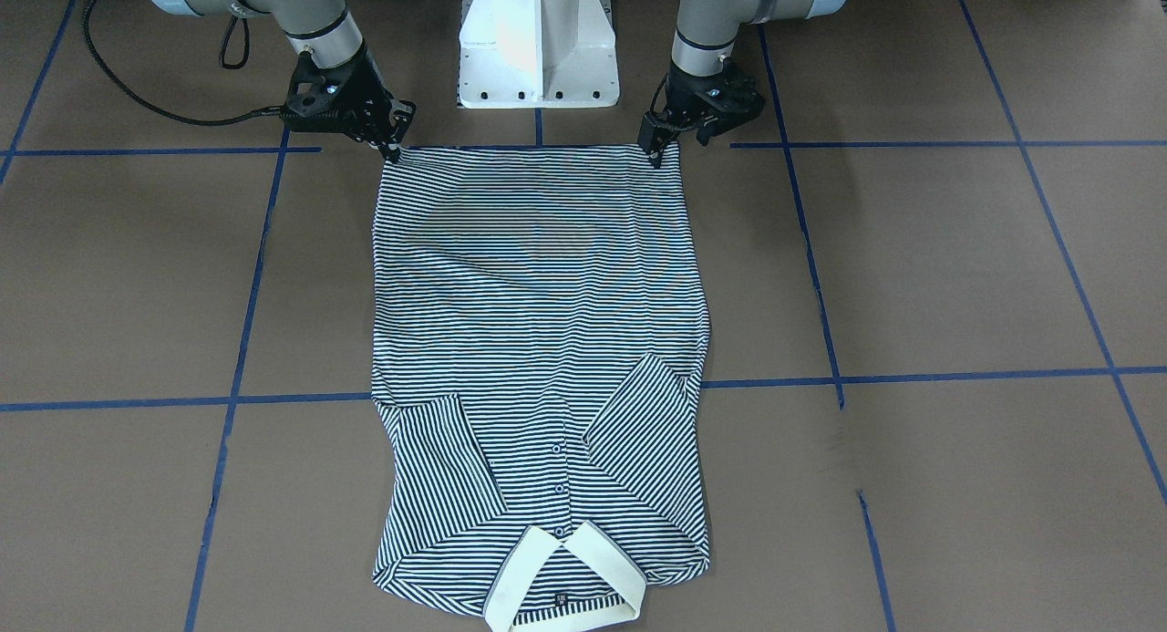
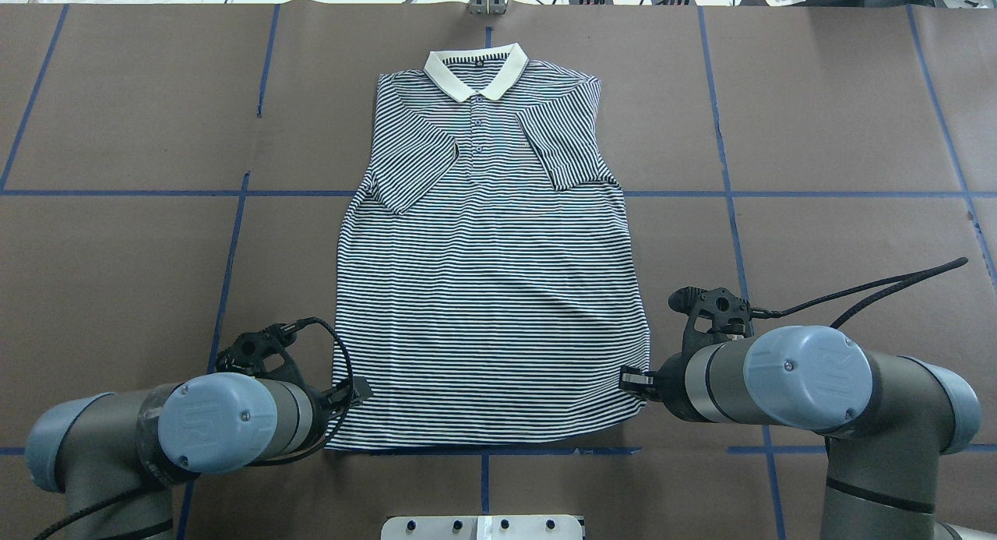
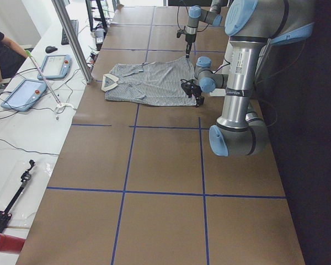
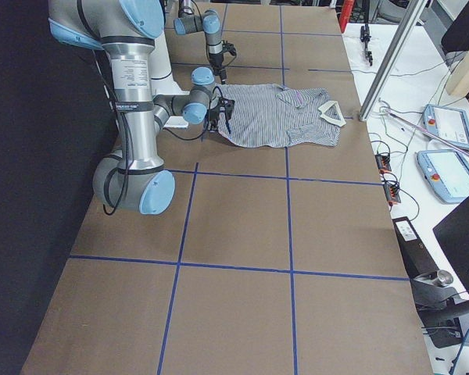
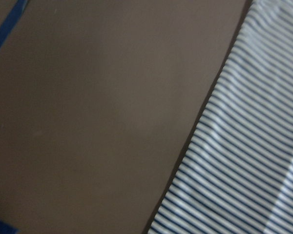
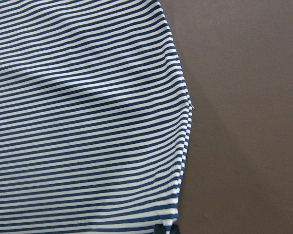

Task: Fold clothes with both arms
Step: 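Lower both grippers and grasp the two hem corners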

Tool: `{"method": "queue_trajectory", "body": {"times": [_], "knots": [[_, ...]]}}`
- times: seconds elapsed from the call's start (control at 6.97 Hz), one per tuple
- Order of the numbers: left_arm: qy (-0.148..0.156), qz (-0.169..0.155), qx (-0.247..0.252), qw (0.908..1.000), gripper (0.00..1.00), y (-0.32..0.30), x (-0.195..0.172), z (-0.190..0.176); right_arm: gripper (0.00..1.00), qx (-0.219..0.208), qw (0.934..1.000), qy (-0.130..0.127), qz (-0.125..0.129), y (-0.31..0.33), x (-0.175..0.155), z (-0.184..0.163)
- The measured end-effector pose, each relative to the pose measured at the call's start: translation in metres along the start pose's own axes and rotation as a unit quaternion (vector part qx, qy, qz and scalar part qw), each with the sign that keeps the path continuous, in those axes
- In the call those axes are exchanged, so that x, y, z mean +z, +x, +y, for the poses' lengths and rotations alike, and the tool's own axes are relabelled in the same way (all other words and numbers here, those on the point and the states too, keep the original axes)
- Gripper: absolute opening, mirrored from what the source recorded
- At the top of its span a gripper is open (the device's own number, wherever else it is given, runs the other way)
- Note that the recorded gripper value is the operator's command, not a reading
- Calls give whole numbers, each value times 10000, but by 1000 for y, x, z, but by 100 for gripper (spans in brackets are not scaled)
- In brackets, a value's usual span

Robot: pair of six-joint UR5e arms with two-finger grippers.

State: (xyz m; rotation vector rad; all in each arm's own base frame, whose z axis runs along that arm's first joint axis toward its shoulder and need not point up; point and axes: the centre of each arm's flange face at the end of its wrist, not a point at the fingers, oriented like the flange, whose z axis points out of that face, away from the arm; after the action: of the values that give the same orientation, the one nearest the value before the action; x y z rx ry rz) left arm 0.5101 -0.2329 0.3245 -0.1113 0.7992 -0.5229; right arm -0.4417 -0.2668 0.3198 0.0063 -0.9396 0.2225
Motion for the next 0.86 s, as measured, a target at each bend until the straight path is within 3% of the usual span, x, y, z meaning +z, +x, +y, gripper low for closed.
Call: {"method": "queue_trajectory", "body": {"times": [0.29, 0.72, 0.86], "knots": [[2, -62, -7, 10000, 87, -2, 3, 4, 0, 3, 10000, 8, -4, 0, -1, -1], [-6, -114, 14, 9999, 84, -2, 7, 8, 0, 4, 10000, 14, -24, -1, -2, -1], [-15, -156, 37, 9999, 76, -3, 12, 12, 0, 5, 10000, 15, -26, -1, -2, -2]]}}
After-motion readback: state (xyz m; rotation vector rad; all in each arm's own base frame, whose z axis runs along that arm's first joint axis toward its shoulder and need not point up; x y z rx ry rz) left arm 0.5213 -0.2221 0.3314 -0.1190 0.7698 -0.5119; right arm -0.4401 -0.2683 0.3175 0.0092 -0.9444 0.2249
